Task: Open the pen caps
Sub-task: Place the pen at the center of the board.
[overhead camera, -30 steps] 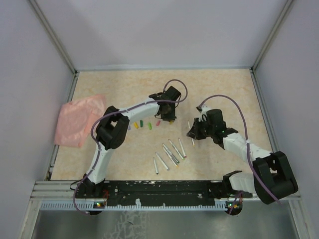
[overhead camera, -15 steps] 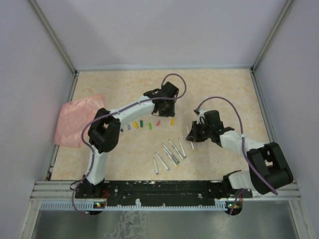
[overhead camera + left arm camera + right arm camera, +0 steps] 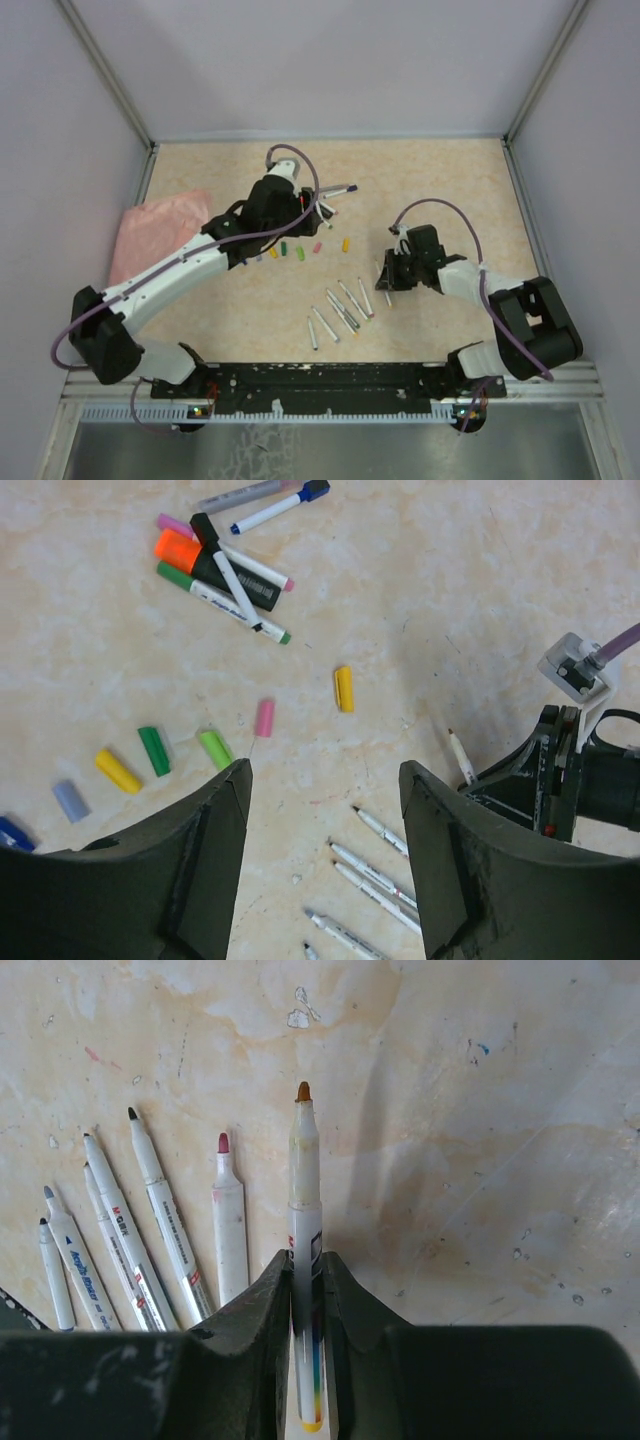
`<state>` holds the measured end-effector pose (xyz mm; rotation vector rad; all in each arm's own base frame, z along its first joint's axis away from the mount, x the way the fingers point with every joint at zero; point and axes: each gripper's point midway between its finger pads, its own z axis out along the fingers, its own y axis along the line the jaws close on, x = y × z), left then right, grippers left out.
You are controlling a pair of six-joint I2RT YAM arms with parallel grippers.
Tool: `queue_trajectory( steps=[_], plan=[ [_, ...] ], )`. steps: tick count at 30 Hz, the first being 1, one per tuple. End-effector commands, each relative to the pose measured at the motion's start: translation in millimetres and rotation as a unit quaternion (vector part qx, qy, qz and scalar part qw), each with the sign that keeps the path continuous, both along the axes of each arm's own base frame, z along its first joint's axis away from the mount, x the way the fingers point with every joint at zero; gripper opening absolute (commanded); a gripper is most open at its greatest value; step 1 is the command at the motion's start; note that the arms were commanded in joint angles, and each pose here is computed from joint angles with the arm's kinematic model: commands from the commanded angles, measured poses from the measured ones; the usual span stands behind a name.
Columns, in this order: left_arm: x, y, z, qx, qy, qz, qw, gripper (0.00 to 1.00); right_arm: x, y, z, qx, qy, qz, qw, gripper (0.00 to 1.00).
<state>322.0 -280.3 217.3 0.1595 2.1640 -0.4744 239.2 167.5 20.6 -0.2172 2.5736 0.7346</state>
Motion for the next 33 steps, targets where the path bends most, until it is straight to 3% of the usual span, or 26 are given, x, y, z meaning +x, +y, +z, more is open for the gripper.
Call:
queue_trajectory(
  steps=[1,8,16,21,25,33],
  plan=[
    [-3.8,14.1,27.8,-0.041,-0.065,0.006,0.997,0.67,14.2,-0.1,9.7,-0.006,-0.020,-0.010,1.000,0.18],
    [-27.7,24.0,27.4,-0.072,-0.060,-0.008,0.996,0.69,14.5,1.0,15.6,-0.002,-0.025,-0.011,1.000,0.26],
    [-42.6,36.9,35.9,-0.087,-0.065,-0.005,0.994,0.69,21.0,3.2,41.2,0.007,-0.057,-0.010,0.998,0.27],
    [-45.5,43.7,38.1,-0.091,-0.077,0.001,0.993,0.71,35.7,7.9,76.2,0.024,-0.112,-0.005,0.993,0.28],
    [-40.3,46.1,37.8,-0.088,-0.092,0.009,0.992,0.78,51.4,17.1,108.2,0.052,-0.170,0.002,0.984,0.28],
    [-20.9,53.5,40.5,-0.055,-0.117,0.021,0.991,0.89,89.0,56.7,155.1,0.158,-0.283,0.048,0.945,0.29]
  ],
)
